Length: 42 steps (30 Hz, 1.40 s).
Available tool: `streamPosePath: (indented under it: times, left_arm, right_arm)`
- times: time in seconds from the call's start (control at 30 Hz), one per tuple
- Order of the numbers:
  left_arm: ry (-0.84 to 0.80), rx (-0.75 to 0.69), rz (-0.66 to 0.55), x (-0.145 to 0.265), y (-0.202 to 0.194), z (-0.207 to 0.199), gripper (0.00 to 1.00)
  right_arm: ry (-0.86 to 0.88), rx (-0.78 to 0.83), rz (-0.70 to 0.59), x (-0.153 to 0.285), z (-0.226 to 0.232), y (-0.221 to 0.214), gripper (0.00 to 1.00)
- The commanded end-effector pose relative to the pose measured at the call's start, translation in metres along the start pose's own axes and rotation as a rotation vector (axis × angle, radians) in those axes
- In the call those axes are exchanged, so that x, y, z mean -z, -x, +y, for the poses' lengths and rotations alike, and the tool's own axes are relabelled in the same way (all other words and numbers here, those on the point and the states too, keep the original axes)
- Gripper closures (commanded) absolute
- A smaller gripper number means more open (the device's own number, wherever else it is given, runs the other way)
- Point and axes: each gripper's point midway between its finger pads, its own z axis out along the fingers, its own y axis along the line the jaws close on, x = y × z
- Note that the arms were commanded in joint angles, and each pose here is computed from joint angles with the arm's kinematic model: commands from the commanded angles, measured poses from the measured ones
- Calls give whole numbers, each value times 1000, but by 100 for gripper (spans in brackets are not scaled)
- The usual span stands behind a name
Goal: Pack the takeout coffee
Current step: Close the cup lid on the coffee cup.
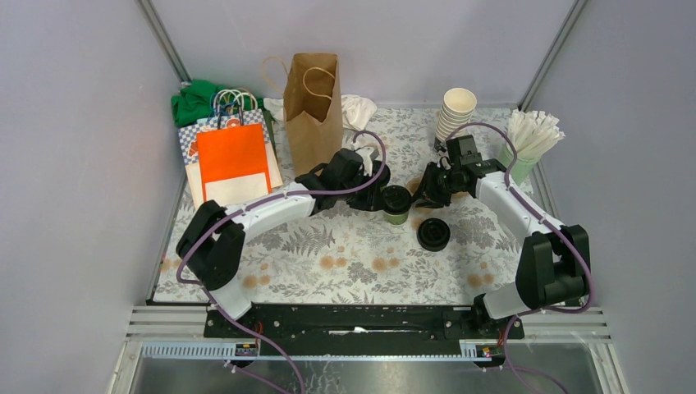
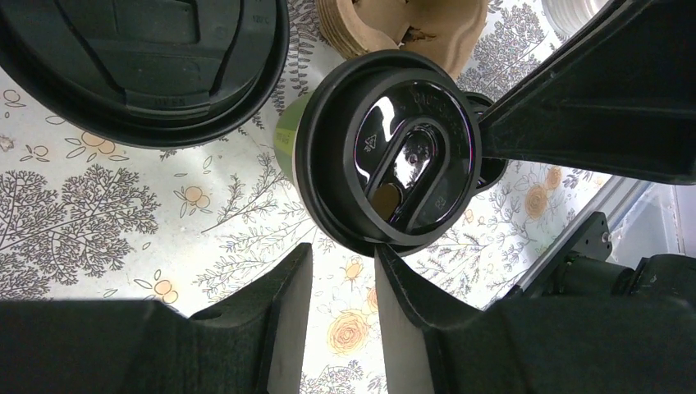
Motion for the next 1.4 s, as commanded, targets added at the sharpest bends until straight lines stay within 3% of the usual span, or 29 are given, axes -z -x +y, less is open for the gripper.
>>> streamPosePath:
  times: [0.0, 0.17, 0.53, 0.57, 0.73, 0.87, 1.0, 1.37]
  left_arm:
    - [-55, -12, -63, 9, 17, -15, 62]
    - [-58, -12, -56, 3, 16, -14, 62]
    - [-96, -10, -101, 13, 23, -22, 62]
    - [-98, -10, -106, 16, 25, -22, 62]
    - [-121, 32, -137, 22, 28, -14, 62]
    - [-146, 65, -173, 23, 31, -15, 56]
    - [-174, 108, -216, 24, 33, -15, 53]
    - [-240, 210, -300, 28, 41, -10, 66]
  right_arm:
    - [-24, 45, -34, 13, 4, 5, 64]
    - [-65, 61, -81, 22, -2, 9, 51]
    - [-57, 89, -122, 34, 2, 11, 43]
    - [-42, 94, -125, 35, 5, 11, 39]
    - [47, 151, -163, 38, 22, 16, 2]
    - [-23, 215, -174, 36, 24, 24, 1]
    - [-104, 284, -165, 27, 34, 22, 8]
    - [-206, 366, -148, 15, 45, 19, 10]
